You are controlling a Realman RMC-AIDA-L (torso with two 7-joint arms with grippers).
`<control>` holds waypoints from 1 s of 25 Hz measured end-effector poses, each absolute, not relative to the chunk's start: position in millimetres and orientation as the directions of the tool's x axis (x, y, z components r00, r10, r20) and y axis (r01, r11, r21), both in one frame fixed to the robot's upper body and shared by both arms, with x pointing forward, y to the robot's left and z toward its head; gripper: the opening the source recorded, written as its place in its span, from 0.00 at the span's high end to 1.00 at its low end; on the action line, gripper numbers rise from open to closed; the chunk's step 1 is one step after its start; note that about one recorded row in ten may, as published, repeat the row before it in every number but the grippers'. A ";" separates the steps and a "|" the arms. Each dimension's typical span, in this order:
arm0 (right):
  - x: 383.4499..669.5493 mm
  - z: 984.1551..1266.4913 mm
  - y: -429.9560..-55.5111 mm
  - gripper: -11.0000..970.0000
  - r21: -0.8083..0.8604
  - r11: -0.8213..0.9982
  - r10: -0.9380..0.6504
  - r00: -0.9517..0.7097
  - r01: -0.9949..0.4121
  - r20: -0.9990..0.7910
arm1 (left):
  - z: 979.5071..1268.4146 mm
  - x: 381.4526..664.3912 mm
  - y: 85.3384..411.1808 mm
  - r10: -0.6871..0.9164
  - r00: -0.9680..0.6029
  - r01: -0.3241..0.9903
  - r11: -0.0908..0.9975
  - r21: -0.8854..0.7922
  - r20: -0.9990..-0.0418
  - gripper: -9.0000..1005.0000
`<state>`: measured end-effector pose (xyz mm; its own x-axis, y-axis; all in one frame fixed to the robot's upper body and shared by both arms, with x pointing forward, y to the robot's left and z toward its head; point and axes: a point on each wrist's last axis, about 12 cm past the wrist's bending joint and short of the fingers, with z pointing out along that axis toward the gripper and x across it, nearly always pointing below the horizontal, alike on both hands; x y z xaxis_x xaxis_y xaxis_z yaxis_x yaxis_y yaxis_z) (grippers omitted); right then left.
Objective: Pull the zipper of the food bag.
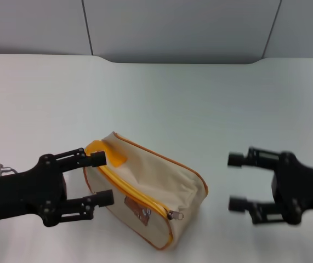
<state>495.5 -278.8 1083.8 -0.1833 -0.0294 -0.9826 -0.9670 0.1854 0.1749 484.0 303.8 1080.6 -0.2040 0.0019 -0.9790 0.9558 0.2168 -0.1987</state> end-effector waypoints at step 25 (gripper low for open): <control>481.7 1075.2 -283.4 0.14 0.174 0.115 -0.120 -0.188 -0.978 -0.975 | 1074.7 477.9 301.6 0.077 -0.216 0.966 0.162 -0.202 -0.973 0.22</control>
<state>481.7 -283.4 1075.2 -0.1879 -0.1197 -0.9749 -0.9779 0.1154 0.1743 477.9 301.6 1074.7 -0.2164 0.0767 -0.9733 0.9659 0.1619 -0.2020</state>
